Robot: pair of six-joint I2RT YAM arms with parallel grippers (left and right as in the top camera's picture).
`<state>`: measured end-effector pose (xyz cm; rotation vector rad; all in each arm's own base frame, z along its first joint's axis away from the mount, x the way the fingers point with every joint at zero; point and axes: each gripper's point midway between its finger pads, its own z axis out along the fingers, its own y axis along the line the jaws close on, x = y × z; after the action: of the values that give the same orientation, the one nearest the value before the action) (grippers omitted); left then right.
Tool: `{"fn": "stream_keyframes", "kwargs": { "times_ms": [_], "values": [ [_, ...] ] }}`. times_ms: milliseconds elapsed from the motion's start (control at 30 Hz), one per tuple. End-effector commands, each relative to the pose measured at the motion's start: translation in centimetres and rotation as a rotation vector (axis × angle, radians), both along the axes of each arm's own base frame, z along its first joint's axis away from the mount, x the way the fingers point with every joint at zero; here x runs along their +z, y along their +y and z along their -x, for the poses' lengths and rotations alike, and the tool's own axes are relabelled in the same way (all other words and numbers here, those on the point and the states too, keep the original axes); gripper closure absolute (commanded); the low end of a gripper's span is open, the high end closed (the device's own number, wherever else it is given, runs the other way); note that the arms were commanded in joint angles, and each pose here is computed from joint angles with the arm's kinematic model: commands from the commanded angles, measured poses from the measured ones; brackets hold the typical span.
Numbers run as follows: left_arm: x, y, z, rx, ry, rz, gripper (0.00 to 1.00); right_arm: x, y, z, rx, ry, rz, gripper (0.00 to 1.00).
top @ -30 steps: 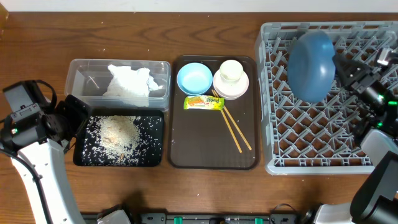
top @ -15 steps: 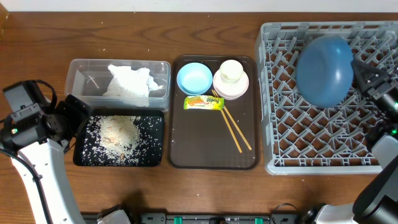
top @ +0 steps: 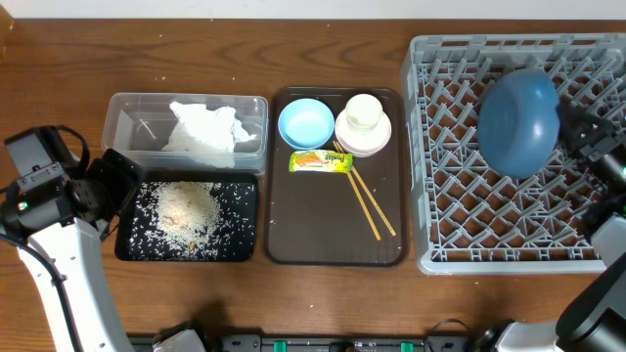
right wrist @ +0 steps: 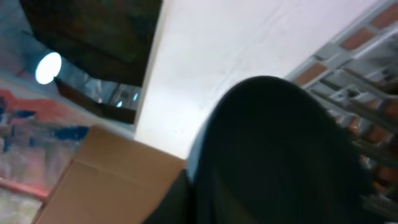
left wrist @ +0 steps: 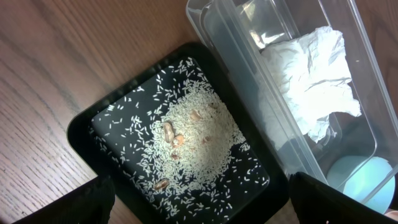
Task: Sort waste into correct bins and load items into the dishwasher rack
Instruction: 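Release the plate and raise the right gripper above the rack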
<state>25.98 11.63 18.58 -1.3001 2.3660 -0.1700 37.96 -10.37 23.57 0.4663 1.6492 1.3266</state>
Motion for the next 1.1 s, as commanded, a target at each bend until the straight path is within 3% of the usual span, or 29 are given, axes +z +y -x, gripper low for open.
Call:
{"fn": "stream_keyframes", "kwargs": {
  "times_ms": [0, 133, 200, 700, 1067],
  "values": [
    [0.6, 0.3, -0.1, 0.002, -0.011, -0.014, 0.08, -0.5, -1.6, 0.4, -0.049, -0.037, 0.077, 0.76],
    [0.6, 0.3, -0.1, 0.002, -0.011, -0.014, 0.08, -0.5, -3.3, 0.9, -0.094, -0.034, 0.076, 0.31],
    [0.6, 0.3, -0.1, 0.002, -0.011, -0.014, 0.08, -0.5, -3.7, 1.1, -0.107, -0.034, 0.077, 0.01],
    [0.6, 0.3, -0.1, 0.002, -0.011, -0.014, 0.08, -0.2, -5.2, 0.5, -0.194, -0.035, 0.069, 0.01],
    [0.6, 0.3, -0.1, 0.002, -0.011, -0.014, 0.08, 7.3, 0.4, -4.3, 0.004, -0.148, 0.161, 0.01]
  ]
}}
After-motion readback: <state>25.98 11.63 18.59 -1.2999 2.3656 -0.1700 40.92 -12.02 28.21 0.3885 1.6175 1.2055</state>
